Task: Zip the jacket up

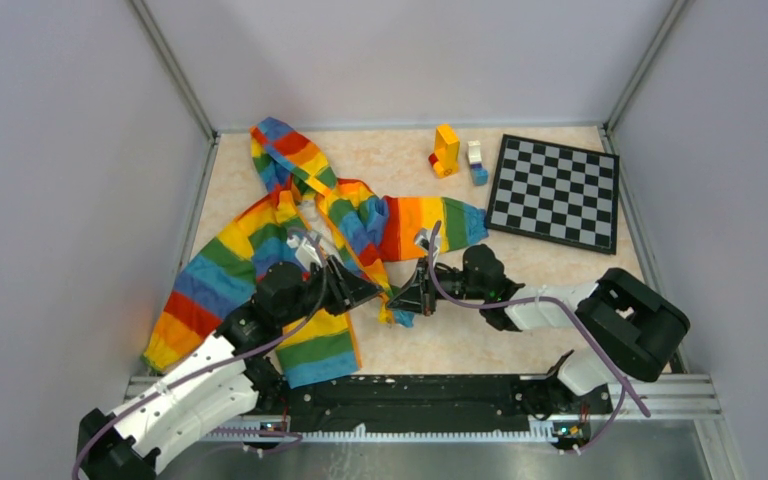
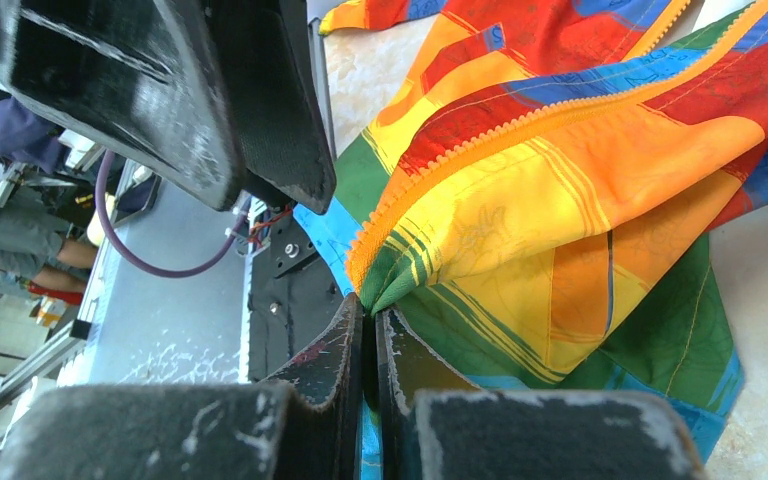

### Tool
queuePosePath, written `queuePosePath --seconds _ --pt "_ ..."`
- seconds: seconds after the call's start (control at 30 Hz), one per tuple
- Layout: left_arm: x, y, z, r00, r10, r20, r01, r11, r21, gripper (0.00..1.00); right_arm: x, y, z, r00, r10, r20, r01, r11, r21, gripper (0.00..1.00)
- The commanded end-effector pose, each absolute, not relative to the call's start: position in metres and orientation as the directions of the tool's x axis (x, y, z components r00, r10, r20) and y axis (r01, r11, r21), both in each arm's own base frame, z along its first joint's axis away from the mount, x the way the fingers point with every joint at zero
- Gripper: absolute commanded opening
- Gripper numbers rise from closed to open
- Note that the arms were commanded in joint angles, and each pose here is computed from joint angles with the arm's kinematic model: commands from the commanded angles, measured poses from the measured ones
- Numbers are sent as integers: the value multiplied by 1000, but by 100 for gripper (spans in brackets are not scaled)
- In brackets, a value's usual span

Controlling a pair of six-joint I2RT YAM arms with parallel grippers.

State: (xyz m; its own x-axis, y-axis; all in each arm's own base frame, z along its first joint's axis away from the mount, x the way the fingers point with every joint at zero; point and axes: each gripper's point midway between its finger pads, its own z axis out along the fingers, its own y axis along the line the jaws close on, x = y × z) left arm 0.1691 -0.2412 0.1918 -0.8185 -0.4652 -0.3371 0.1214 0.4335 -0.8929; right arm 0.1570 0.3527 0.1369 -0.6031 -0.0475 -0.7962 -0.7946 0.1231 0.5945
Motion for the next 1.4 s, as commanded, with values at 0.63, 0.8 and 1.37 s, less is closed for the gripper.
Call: queuePosePath --seconds 0.63,0.8,1.37 --pt "179 -256 179 -828 -452 -331 138 408 -902 35 155 361 166 -528 -3 -849 -848 47 527 0" --pt "184 -257 174 -822 -443 -357 153 432 -889 28 155 361 167 -531 -5 -847 -847 46 530 0" --pt "186 -255 183 -810 -434 -394 181 454 -872 0 171 306 136 -530 -208 -822 -642 732 228 69"
